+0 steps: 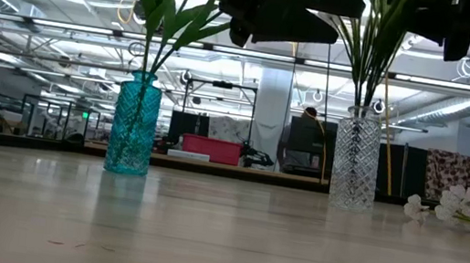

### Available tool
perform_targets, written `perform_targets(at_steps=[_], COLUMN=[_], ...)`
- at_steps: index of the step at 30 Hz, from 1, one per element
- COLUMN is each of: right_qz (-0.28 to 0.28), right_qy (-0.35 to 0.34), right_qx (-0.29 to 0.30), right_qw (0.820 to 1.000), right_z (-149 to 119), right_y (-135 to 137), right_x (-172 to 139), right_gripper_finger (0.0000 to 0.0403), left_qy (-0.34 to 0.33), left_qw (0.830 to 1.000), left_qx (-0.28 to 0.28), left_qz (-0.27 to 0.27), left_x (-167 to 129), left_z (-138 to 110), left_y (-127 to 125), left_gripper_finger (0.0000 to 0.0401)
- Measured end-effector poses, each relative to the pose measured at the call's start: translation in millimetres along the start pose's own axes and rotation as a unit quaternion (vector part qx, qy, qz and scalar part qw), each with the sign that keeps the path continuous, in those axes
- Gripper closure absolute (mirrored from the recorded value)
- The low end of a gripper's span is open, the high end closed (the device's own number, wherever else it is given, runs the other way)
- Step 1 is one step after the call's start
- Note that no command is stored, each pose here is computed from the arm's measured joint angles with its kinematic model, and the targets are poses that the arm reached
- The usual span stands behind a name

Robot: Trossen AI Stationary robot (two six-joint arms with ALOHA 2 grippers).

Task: Sort flowers into vase by color
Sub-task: Put the white daisies into the transparent vase

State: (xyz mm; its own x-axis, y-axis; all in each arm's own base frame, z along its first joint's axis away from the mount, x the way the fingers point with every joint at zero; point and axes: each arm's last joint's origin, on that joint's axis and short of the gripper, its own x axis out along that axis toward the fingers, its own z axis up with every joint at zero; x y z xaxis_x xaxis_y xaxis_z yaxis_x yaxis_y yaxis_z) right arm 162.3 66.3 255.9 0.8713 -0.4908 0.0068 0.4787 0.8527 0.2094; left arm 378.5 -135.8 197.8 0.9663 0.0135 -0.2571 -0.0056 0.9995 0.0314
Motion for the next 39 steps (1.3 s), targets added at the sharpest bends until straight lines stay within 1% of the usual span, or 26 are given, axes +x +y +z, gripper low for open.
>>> perform_targets(at_steps=[10, 16, 21, 24, 27, 30, 34, 36, 39], right_qz=[0.006, -0.003, 0.011, 0.017, 0.01, 0.013, 0.013, 0.017, 0.031], right_qy=[0.046, 0.076, 0.11, 0.135, 0.159, 0.195, 0.248, 0.284, 0.346], right_qx=[-0.01, -0.01, -0.013, -0.015, -0.016, -0.016, 0.032, 0.072, 0.138], right_qw=[0.999, 0.997, 0.994, 0.991, 0.987, 0.981, 0.968, 0.956, 0.928], right_z=[-8.5, -16.8, -23.9, -29.0, -34.7, -40.9, -47.8, -51.1, -54.8], right_y=[-7.8, -13.3, -15.4, -17.4, -21.1, -24.7, -28.4, -29.3, -28.2], right_x=[-9.9, -12.0, -13.3, -14.5, -16.2, -18.4, -21.6, -23.5, -26.3], right_gripper_finger=[0.0196, 0.016, 0.0132, 0.0122, 0.0117, 0.0115, 0.0115, 0.0115, 0.0115], left_qy=[0.004, 0.004, 0.003, 0.003, 0.004, 0.008, 0.014, 0.015, 0.017], left_qw=[1.0, 1.0, 1.0, 1.0, 1.0, 1.0, 1.0, 1.0, 1.0], left_qx=[0.001, 0.0, -0.001, -0.01, -0.012, -0.011, -0.008, -0.009, -0.016], left_qz=[0.0, 0.0, 0.0, 0.0, 0.0, 0.001, 0.0, -0.001, -0.001], left_x=[0.0, 0.0, 0.0, 0.0, 0.0, 0.0, -0.5, -0.7, -0.7], left_z=[-0.8, -0.7, -0.7, -0.7, -0.9, -1.7, -3.0, -3.2, -3.6], left_y=[0.1, 0.1, 0.1, 0.1, 0.1, 0.1, -1.0, -1.6, -1.6], left_gripper_finger=[0.015, 0.015, 0.015, 0.015, 0.015, 0.015, 0.015, 0.015, 0.015])
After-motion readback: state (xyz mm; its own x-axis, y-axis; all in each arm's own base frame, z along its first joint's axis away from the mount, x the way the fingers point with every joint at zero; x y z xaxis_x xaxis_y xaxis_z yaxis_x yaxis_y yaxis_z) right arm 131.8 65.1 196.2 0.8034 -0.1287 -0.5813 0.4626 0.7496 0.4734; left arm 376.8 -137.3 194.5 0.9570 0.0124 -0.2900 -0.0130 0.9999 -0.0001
